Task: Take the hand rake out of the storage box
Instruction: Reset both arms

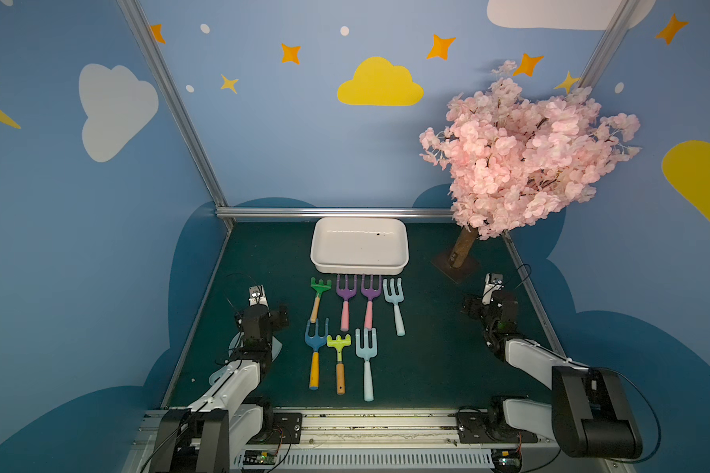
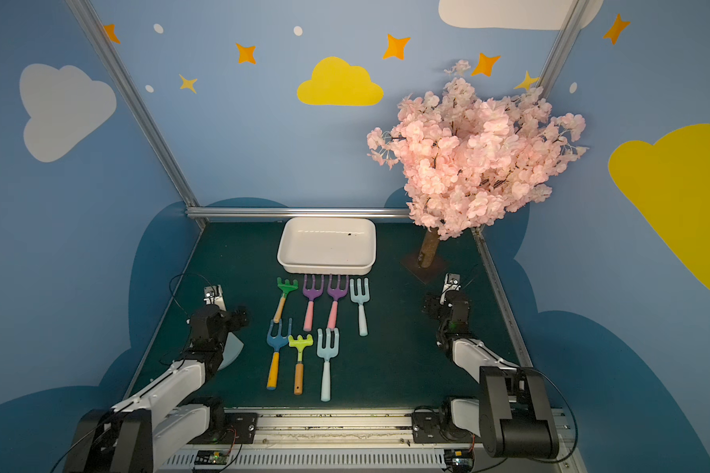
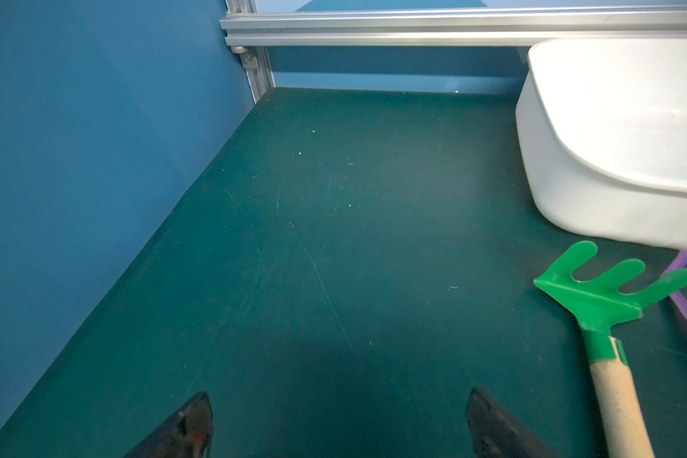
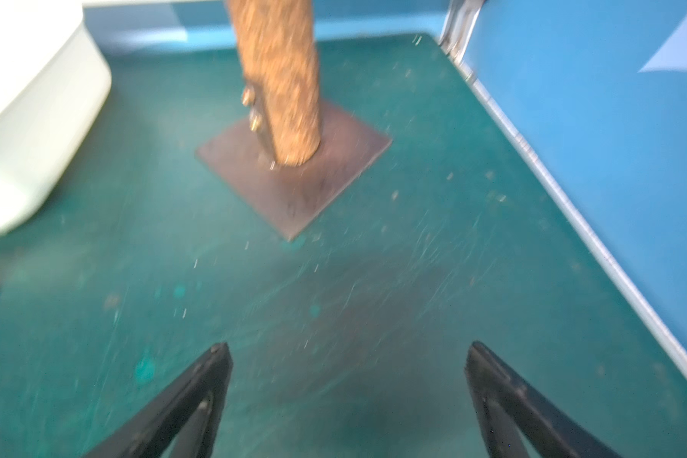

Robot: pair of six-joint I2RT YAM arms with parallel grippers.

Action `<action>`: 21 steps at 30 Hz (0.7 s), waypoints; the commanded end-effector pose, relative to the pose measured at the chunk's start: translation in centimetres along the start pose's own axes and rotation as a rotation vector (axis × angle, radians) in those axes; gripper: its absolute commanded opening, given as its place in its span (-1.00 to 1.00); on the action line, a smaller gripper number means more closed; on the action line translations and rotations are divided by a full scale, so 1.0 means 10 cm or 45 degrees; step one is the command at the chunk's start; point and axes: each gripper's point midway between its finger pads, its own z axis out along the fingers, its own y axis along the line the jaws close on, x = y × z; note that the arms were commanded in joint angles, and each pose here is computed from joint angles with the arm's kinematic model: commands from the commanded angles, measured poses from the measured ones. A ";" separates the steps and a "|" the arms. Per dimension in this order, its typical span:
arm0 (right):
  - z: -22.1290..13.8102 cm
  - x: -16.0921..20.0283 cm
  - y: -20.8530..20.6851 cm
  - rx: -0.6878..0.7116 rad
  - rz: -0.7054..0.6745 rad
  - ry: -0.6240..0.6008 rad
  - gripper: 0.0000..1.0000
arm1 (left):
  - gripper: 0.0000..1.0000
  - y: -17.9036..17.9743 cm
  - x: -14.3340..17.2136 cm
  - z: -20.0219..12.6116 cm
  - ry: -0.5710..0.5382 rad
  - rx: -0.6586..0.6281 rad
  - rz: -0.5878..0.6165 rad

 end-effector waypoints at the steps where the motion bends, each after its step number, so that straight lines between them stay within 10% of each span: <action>1: 0.02 -0.19 0.04 -0.044 0.003 -0.099 0.91 | 1.00 -0.09 -0.28 0.03 -0.151 0.092 0.024; 8: 0.06 -0.18 -0.09 -0.119 0.138 -0.103 0.92 | 1.00 -0.33 -0.37 0.03 -0.269 0.260 0.022; 14: 0.23 -0.14 0.49 -0.443 -0.080 -0.253 0.92 | 1.00 -0.52 -0.33 0.19 -0.271 0.375 0.000; 18: 0.30 -0.08 0.29 -0.271 -0.021 -0.046 0.92 | 1.00 -0.60 -0.24 0.33 -0.361 0.371 0.035; 21: 0.32 -0.08 0.31 -0.245 -0.060 -0.115 0.91 | 1.00 -0.51 -0.21 0.50 -0.170 0.255 0.022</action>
